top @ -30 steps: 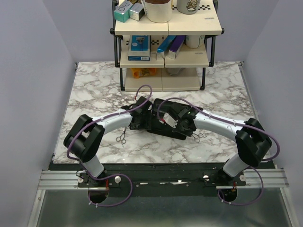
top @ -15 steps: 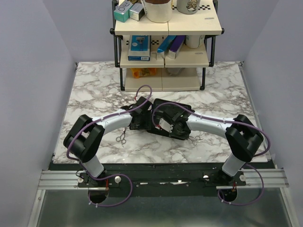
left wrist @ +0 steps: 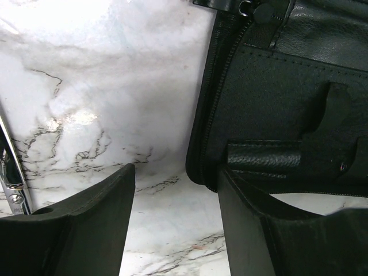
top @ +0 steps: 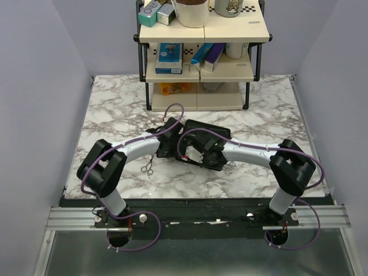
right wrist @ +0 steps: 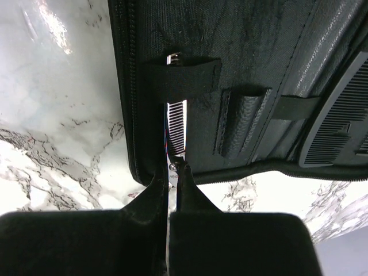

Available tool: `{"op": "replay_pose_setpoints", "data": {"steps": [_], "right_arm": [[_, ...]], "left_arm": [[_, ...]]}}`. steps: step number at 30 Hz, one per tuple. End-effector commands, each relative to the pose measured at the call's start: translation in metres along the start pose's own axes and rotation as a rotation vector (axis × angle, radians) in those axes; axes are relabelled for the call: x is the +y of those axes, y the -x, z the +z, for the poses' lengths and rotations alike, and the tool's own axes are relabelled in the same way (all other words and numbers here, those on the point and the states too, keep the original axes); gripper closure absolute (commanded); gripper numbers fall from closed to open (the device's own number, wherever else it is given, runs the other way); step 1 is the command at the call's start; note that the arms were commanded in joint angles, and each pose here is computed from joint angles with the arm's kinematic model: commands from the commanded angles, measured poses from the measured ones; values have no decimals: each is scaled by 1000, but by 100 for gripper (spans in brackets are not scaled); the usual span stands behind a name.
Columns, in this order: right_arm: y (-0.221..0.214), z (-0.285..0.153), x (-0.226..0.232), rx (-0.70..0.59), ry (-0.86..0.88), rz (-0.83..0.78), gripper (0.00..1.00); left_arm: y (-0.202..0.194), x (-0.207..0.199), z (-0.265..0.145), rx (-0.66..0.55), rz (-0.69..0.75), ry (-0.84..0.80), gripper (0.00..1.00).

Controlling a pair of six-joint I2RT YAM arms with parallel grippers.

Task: Sort the hair-cutting tools

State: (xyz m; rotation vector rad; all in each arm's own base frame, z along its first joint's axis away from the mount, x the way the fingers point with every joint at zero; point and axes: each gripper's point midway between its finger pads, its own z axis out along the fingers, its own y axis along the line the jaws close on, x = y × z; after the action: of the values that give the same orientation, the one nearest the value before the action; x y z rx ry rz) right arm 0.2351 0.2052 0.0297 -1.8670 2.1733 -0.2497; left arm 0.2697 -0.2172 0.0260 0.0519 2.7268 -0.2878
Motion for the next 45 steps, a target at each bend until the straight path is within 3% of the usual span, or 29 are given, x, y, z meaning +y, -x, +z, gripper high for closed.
{"op": "replay_pose_setpoints", "data": {"steps": [1, 6, 13, 23, 38, 45], "right_arm": [[38, 0, -8, -109, -4, -12, 99], [58, -3, -11, -171, 4, 59, 99], [33, 1, -13, -16, -36, 119, 99], [18, -3, -15, 0, -104, 222, 99], [51, 2, -36, -159, -188, 269, 99], [80, -2, -37, -316, -164, 197, 99]], "left_arm": [[-5, 1, -5, 12, 1, -7, 34], [-6, 1, -6, 17, 4, -6, 34], [-6, 1, -8, 14, 7, -4, 34], [-7, 0, -5, 19, 12, -2, 34], [-11, 1, -2, 32, 20, 7, 34], [-14, 1, 1, 41, 26, 8, 34]]}}
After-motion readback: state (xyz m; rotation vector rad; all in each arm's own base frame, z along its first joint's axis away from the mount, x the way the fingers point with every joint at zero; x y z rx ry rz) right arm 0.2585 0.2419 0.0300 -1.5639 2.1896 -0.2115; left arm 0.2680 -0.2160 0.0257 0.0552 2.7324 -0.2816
